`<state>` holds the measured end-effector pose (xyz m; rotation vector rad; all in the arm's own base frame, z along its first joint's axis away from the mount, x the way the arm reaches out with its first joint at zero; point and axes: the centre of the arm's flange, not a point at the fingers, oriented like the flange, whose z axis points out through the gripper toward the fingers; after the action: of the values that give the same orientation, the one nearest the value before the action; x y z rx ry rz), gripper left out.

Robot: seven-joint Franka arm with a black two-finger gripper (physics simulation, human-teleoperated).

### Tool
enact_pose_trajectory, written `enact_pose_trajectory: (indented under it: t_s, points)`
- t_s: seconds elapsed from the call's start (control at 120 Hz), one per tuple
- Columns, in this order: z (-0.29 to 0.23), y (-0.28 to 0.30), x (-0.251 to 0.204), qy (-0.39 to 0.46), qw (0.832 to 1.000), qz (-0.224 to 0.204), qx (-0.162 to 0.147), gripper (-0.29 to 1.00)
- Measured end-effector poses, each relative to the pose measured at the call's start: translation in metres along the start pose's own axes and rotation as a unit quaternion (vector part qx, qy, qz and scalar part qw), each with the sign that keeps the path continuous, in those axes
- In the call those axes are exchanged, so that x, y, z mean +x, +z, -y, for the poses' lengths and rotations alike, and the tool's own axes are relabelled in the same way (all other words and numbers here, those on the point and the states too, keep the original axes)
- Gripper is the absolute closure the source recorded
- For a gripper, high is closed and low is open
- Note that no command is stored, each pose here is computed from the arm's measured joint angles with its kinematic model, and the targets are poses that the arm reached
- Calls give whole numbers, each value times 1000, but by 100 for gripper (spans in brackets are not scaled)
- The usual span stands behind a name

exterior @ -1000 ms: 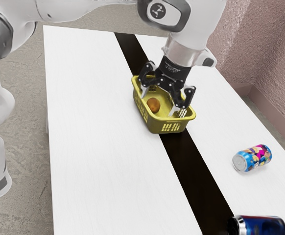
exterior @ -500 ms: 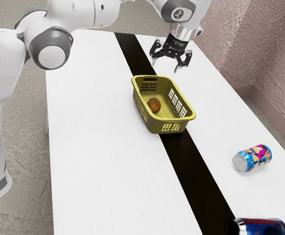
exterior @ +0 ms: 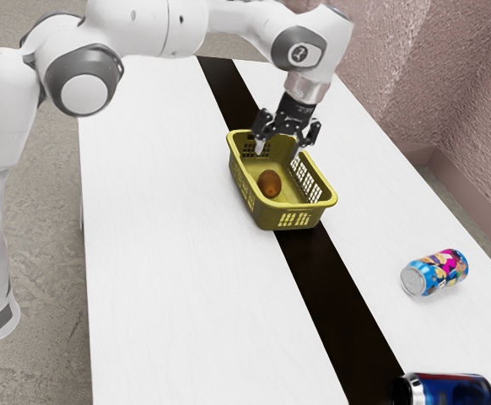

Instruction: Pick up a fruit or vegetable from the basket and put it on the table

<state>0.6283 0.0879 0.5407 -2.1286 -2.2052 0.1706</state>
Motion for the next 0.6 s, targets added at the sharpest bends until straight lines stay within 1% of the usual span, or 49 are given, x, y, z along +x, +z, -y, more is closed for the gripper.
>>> enact_pose_trajectory:
  t_s: [0.208,0.6]
  points:
    - [-9,10,-2,-22,1000,-7,-22,0]
    - [-13,30,11,-41,999,-9,-32,0]
